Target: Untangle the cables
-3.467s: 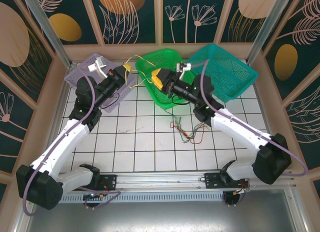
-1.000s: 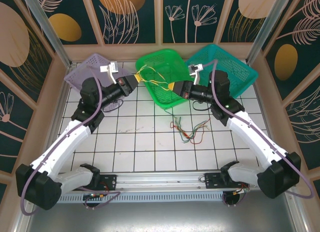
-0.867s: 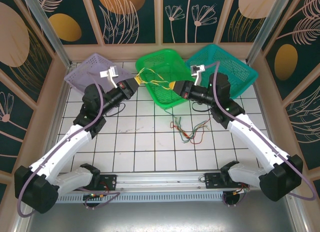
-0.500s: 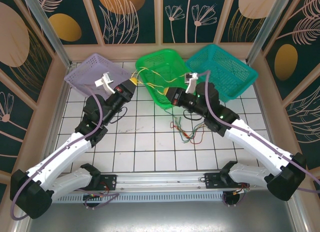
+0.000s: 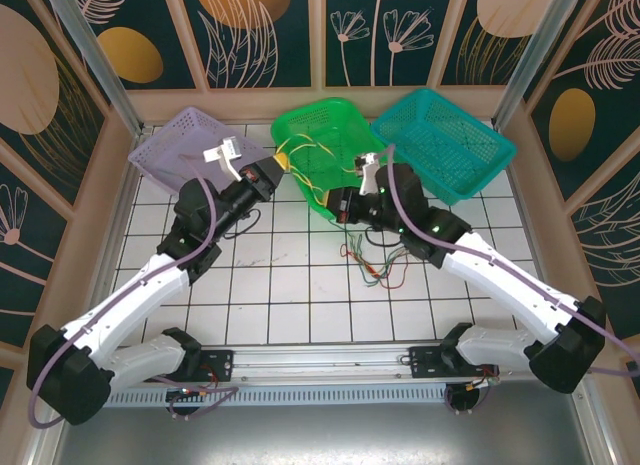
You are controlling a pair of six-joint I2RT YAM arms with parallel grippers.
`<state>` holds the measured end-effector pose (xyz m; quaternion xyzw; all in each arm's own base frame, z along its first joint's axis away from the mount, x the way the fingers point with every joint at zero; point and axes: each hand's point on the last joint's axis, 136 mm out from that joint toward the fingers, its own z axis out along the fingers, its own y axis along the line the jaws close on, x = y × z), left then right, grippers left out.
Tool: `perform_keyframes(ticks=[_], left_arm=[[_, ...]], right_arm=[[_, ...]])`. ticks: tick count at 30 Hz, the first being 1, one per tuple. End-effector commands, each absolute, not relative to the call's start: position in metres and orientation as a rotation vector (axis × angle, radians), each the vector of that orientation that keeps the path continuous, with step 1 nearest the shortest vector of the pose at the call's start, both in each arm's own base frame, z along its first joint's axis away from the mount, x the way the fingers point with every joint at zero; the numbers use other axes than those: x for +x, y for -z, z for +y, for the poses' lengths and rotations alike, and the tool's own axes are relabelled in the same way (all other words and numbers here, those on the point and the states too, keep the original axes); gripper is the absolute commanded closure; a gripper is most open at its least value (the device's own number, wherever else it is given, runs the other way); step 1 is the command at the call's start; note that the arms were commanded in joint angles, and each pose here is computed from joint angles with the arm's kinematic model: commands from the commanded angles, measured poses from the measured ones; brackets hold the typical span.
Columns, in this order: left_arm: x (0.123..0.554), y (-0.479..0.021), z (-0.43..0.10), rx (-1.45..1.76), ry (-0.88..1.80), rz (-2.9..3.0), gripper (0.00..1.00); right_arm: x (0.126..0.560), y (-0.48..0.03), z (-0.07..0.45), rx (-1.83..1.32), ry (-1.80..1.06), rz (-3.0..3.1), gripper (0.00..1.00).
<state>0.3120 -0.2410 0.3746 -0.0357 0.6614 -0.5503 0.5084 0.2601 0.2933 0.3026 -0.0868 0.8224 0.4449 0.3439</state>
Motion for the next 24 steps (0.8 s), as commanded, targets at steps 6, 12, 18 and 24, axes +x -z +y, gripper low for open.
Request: perform_keyframes(ticks=[6,12,18,24], left_arm=[[0.289,-0.388,-0.280,0.256,1.457,1.647,1.00],[0.286,-0.409,-0.292,0.374,1.489,1.632,1.00],[0.292,-0.412,-0.294,0.394,1.503,1.635,1.00],[0.295,-0.409,-0.295,0.392,1.505,1.640,1.00]], right_arm=[[0.242,-0.362,0.259,-0.681,-1.427,2.023,0.65],[0.261,-0.372,0.257,-0.647,-1.459,1.997,0.63],[0.258,-0.352,0.270,-0.687,-1.565,2.025,0.63],[0.251,-0.357,0.273,-0.699,-1.635,1.988,0.62]])
